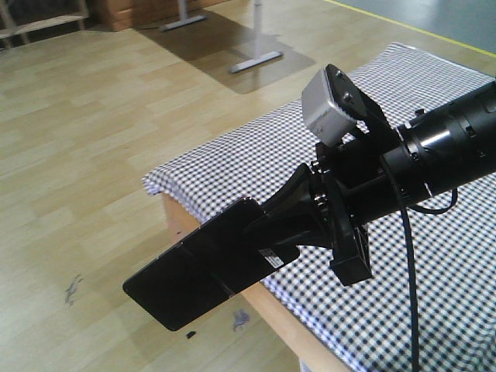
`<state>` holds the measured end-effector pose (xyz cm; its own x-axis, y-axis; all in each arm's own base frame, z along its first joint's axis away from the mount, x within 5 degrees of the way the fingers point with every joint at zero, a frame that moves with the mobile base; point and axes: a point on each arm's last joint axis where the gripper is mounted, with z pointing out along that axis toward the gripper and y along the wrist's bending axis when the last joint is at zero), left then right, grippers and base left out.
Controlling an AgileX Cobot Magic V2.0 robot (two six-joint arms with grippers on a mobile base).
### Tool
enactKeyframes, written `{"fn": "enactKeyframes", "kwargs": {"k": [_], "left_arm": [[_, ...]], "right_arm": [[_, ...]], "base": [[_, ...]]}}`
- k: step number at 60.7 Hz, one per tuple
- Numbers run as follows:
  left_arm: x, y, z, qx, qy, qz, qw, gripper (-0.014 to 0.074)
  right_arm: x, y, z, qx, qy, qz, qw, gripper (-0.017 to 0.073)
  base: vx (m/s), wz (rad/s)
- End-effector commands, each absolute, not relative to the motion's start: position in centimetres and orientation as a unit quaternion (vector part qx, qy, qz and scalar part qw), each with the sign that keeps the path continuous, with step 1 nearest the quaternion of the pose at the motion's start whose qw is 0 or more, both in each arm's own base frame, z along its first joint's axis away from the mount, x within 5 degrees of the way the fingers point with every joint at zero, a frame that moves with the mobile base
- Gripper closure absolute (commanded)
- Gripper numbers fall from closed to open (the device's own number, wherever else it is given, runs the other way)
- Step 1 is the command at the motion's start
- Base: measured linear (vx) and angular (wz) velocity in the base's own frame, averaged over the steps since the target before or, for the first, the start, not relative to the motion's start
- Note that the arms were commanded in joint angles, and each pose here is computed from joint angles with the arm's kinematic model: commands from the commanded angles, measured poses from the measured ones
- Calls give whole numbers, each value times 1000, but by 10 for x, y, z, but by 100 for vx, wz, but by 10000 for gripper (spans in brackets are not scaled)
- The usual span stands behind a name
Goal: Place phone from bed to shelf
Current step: 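Drive the base away from the bed holding the phone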
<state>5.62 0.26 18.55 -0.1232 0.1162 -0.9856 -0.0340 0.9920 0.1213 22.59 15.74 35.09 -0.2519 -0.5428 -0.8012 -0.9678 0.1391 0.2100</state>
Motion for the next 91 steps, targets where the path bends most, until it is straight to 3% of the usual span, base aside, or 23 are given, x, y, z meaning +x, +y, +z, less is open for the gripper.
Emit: {"fn": "enactKeyframes", "kwargs": {"k": [1,91], "left_arm": [[55,2,200,23,710,53,702,592],[55,2,200,23,710,53,702,592]], "right_arm": [[213,158,372,-543,669,409,299,561],[213,158,372,-543,669,409,299,561]], "base": [[-11,47],[-5,38]]}}
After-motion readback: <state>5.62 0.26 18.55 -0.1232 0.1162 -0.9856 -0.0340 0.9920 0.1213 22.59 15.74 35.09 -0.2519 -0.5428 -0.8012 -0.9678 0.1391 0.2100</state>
